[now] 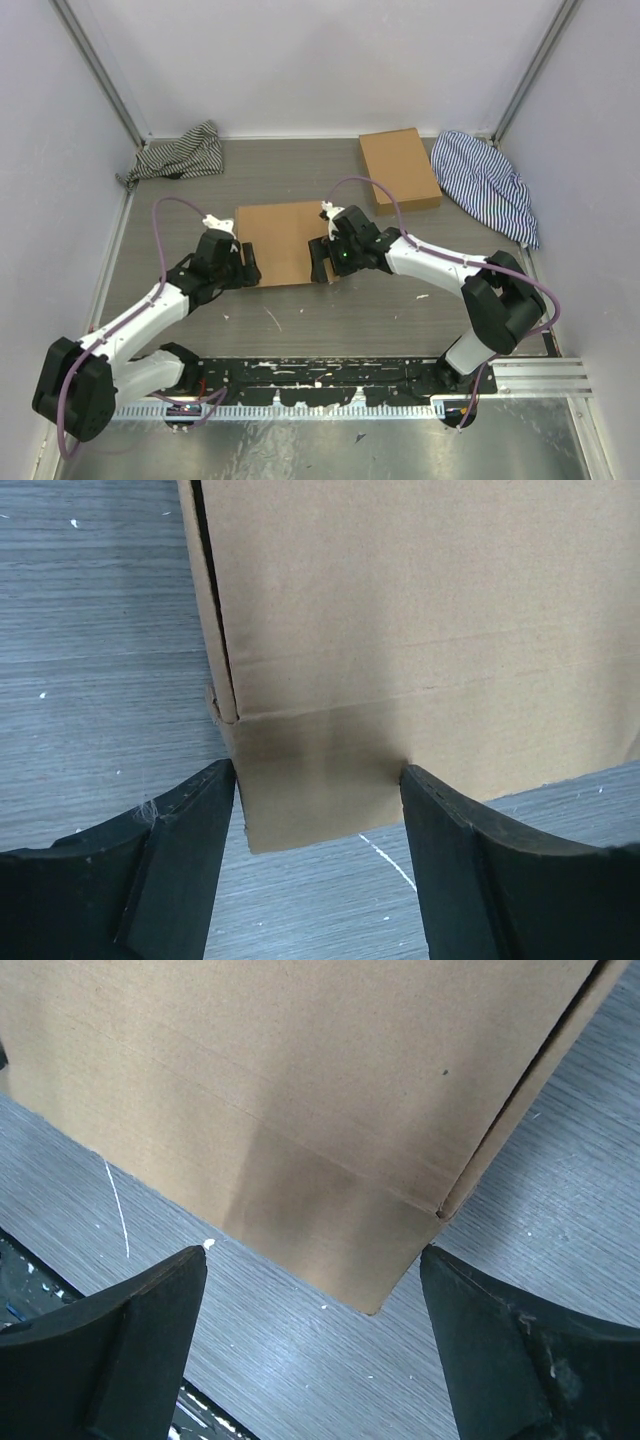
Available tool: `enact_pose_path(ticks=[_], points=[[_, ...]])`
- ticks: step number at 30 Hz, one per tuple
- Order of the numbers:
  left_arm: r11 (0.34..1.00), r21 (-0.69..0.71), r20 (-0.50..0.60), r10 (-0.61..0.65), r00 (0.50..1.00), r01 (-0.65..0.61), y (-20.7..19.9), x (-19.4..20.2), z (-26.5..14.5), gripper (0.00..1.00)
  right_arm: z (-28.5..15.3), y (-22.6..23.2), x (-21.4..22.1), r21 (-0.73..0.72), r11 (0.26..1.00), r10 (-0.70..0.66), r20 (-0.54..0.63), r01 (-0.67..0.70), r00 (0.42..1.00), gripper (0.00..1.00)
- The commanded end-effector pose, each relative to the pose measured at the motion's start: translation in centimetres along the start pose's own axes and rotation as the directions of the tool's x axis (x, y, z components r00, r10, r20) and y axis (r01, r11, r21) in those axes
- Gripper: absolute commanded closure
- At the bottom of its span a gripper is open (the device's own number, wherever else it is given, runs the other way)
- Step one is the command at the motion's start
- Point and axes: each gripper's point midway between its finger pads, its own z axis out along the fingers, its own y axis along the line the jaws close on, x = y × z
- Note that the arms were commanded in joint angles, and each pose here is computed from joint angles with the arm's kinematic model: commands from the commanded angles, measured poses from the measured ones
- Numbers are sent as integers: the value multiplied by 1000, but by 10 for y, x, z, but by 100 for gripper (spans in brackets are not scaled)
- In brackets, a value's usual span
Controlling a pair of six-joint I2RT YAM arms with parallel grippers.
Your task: Fold the paper box
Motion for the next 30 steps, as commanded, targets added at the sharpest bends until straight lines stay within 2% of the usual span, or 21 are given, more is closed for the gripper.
enact_pose_path(ticks=[1, 7, 15, 30], points=[[997, 79, 25, -7, 1000, 5, -19, -13, -13, 27, -3, 23, -14, -80, 997, -11, 47, 15, 999, 9], [994, 99, -13, -32, 999, 33, -26, -13, -20, 31, -10, 27, -14, -64, 998, -6, 40, 8, 999, 12], [998, 55, -67, -39, 997, 43, -23, -10, -27, 34, -19, 23, -18, -5, 1000, 10, 39, -10, 999, 18], [998, -7, -139, -58, 989, 58, -16, -4, -37, 34, -39, 31, -26, -12, 1000, 26, 51, -25, 998, 18]])
